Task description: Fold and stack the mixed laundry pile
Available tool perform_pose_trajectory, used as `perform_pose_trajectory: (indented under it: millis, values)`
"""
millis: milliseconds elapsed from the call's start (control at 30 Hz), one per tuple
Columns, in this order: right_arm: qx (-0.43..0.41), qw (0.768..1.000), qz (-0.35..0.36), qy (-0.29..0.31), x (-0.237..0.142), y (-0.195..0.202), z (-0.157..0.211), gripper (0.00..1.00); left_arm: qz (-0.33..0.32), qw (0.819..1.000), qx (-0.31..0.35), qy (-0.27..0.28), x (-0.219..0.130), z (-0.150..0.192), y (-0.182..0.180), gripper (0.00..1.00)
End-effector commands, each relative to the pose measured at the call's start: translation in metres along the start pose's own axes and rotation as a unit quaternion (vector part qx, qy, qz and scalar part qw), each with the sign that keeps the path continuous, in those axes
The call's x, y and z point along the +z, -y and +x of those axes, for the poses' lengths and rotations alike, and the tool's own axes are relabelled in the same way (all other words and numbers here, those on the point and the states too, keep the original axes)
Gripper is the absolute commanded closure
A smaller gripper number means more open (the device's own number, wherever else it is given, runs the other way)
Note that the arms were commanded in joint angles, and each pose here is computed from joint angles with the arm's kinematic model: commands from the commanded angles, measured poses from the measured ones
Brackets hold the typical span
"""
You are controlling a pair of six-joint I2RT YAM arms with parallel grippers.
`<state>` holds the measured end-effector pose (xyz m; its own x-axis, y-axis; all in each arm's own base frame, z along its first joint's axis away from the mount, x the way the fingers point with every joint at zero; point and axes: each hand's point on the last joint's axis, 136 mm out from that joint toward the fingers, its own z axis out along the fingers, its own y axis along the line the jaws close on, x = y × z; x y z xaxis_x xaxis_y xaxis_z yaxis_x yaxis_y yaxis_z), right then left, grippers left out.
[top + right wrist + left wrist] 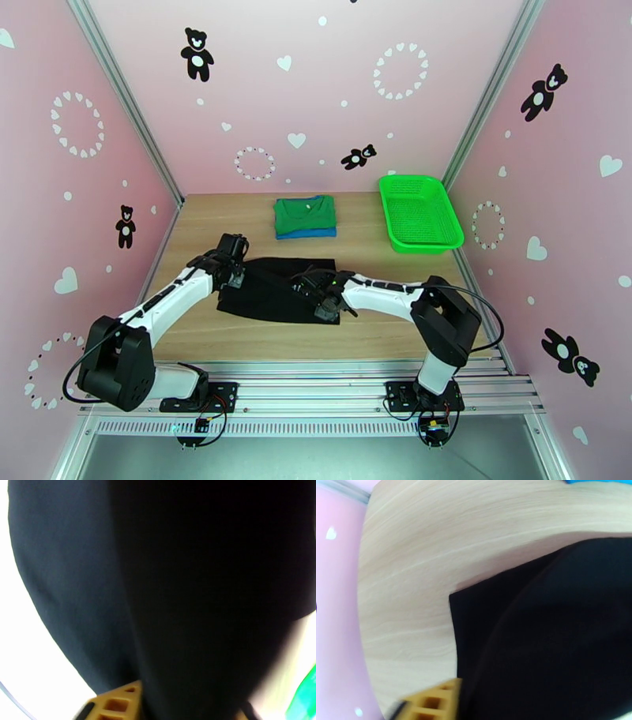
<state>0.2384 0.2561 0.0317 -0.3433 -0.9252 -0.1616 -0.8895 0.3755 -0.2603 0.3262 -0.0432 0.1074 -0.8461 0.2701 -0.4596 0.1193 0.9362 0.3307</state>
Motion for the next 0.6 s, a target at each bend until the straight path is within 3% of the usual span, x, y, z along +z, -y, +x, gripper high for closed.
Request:
perform_pose_trajectory:
  millis: [0, 33, 67, 100, 333, 433, 500, 567]
  values:
    - [0.004, 1.0, 0.013, 0.02, -0.02, 0.004, 0.003, 0.52, -0.022, 1.0, -0.008, -0.003, -0.011, 0.006, -0.001, 0.55]
    - [0.005, 0.999, 0.015, 0.029, -0.026, 0.005, 0.002, 0.49, -0.019, 1.0, -0.008, 0.001, -0.016, 0.005, 0.001, 0.53]
    - [0.007, 0.999, 0.017, 0.04, -0.033, 0.006, 0.002, 0.2, -0.017, 1.0, -0.01, 0.007, -0.021, 0.002, 0.003, 0.53]
    - [0.008, 0.998, 0.019, 0.053, -0.042, 0.008, 0.002, 0.01, -0.014, 1.0, -0.013, 0.014, -0.029, -0.001, 0.004, 0.52]
    - [0.048, 0.983, 0.048, 0.169, -0.118, 0.029, 0.007, 0.01, -0.016, 0.998, -0.025, 0.058, -0.102, -0.006, 0.004, 0.5]
    - [0.107, 0.959, 0.039, 0.259, -0.154, 0.041, 0.007, 0.01, -0.024, 0.993, -0.07, 0.087, -0.133, 0.001, -0.018, 0.42]
    - [0.145, 0.932, -0.001, 0.331, -0.172, 0.042, 0.005, 0.01, -0.005, 0.984, -0.115, 0.139, -0.158, -0.002, -0.031, 0.33]
    - [0.216, 0.907, -0.029, 0.361, -0.178, 0.048, 0.007, 0.01, 0.023, 0.966, -0.159, 0.201, -0.18, -0.008, -0.04, 0.33]
